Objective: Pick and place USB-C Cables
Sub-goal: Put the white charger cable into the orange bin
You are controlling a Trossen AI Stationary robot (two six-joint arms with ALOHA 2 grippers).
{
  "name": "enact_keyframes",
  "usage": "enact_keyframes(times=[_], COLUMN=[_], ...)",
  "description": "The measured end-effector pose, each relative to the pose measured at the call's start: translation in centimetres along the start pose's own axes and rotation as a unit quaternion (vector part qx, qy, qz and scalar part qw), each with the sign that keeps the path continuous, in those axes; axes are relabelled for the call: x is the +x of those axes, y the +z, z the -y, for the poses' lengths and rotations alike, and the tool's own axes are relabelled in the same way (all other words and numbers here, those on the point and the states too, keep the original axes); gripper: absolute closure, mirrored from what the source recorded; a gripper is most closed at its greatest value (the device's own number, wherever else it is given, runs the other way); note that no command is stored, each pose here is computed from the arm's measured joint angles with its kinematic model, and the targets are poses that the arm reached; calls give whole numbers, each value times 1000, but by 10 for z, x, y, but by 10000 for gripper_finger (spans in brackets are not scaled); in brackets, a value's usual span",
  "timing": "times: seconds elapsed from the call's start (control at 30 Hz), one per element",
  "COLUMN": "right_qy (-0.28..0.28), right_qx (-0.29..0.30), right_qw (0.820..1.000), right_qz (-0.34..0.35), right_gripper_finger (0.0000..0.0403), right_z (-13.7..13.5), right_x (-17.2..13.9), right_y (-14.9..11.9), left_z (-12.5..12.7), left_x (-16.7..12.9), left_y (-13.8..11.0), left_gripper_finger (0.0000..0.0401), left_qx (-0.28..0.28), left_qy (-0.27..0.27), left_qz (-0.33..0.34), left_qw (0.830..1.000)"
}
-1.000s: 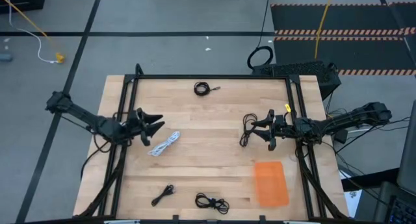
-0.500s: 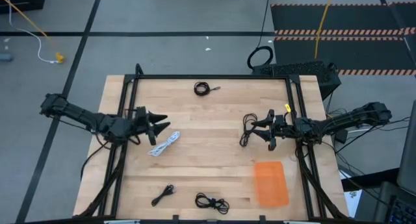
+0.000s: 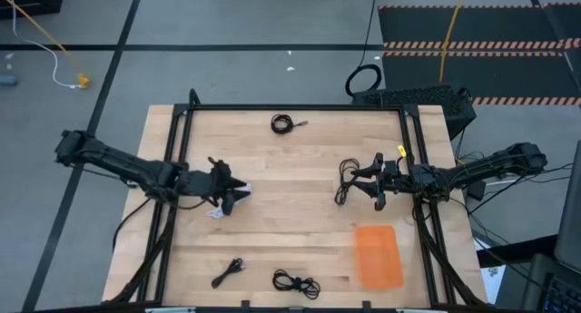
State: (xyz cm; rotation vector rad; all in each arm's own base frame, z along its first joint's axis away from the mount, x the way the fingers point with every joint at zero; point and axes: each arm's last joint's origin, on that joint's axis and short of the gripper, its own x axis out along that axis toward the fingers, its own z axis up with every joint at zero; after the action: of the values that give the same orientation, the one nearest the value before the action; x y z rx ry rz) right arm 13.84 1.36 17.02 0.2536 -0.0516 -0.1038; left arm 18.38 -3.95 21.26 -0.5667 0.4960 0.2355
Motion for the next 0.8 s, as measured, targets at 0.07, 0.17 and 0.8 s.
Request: enact_keyframes(times=[0.07, 0.17, 0.8], right_qy=[0, 0, 0], right_qx=[0, 0, 0], right_qw=[1000, 1000, 1000], right_qz=[0, 0, 0], right_gripper_finger=[250, 250, 250], right_z=[0, 0, 0], right_x=[0, 0, 0], right_y=[0, 0, 0], left_z=[1, 0, 15], left_x=[4, 12, 18], left_y=[-4, -13, -19], left_gripper_finger=[203, 203, 160], left_qx=[-18, -34, -27], left_qy=[-2, 14, 152], left_qz=[-23, -55, -235], left_qw=[1000, 998, 960])
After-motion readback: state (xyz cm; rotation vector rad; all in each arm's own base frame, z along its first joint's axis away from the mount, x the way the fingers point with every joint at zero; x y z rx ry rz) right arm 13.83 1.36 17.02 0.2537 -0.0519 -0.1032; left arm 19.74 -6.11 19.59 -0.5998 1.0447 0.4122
